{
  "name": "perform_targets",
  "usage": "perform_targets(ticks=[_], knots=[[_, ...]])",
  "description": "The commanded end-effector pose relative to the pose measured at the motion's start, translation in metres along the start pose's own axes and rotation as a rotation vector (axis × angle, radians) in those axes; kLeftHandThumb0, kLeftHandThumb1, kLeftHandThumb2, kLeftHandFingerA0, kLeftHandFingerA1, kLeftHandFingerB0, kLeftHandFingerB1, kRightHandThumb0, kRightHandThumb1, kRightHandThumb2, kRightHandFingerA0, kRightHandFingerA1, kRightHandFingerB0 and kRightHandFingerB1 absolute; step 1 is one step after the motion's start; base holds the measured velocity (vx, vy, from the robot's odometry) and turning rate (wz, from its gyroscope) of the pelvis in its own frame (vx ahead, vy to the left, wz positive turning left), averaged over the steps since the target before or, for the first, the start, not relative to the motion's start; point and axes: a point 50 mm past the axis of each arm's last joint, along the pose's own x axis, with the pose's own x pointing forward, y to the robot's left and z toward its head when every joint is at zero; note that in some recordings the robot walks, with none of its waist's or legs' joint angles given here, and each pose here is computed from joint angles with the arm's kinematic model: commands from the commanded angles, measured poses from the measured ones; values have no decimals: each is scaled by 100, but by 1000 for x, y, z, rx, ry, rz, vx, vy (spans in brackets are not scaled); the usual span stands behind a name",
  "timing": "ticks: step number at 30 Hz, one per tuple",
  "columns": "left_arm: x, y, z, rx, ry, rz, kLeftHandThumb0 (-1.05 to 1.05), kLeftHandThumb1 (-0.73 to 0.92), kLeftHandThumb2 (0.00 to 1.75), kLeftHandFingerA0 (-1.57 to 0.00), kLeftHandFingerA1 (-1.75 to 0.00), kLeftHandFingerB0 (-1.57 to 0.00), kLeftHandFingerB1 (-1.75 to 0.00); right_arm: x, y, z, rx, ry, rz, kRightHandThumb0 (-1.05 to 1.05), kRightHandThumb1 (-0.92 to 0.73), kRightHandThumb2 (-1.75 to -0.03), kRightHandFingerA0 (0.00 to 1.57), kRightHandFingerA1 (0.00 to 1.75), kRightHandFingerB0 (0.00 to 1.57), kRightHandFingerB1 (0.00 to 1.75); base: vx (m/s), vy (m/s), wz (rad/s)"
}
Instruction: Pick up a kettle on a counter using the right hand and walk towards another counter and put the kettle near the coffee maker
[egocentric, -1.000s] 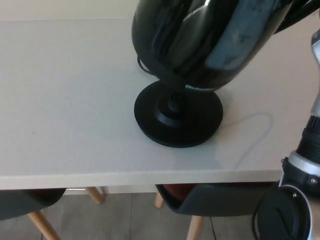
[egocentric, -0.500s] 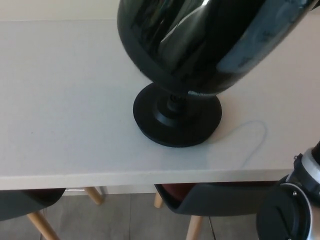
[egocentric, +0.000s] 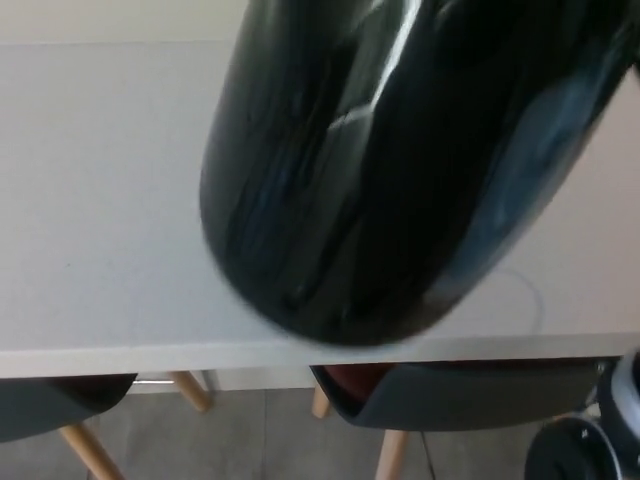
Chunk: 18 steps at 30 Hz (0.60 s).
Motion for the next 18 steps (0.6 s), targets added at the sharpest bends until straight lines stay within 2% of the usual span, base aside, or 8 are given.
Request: perform_targets(ticks=[1, 6, 10, 11, 12, 13, 15, 18], knots=[[-1, 11, 4, -9, -52, 38, -11, 44, 118, -157, -153, -135, -141, -22, 15, -48, -14, 216, 155, -22, -41, -142, 104, 175, 83, 157, -43, -62, 35], [-1, 11, 4, 6, -54, 40, -9, 44, 118, -157, -153, -136, -142, -27, 15, -53, -27, 230, 168, -21, -43, -140, 104, 175, 82, 157, -29, 0, -5], [1, 11, 5, -4, -48, 34, -8, 41, 119, -157, -151, -134, -143, -53, 19, -87, -104, 359, 267, -24, -38, -143, 107, 175, 84, 162, -96, 146, -12], [1, 11, 5, -4, -48, 34, -8, 41, 119, -157, -151, -134, -143, -54, 19, -88, -105, 356, 268, -24, -38, -143, 107, 175, 84, 162, -93, 170, 158], [0, 10, 5, 4, -50, 28, -8, 42, 114, -157, -147, -139, -136, -60, 21, -93, -119, 371, 271, -27, -40, -143, 109, 175, 91, 158, -141, 158, -57], [-1, 9, 4, 5, -50, 24, -7, 42, 120, -156, -151, -133, -145, -63, 22, -96, -124, 376, 273, -28, -44, -146, 115, 175, 97, 156, -148, 157, -2], [-2, 9, 3, 7, -49, 23, -7, 42, 121, -156, -151, -132, -146, -64, 24, -95, -118, 368, 280, -29, -38, -148, 110, 175, 89, 162, -40, 242, -12], [-2, 9, 2, 9, -44, 23, -6, 41, 122, -157, -149, -133, -144, -63, 25, -92, -75, 358, 292, -25, -43, -145, 113, 175, 93, 156, -71, 195, -1]])
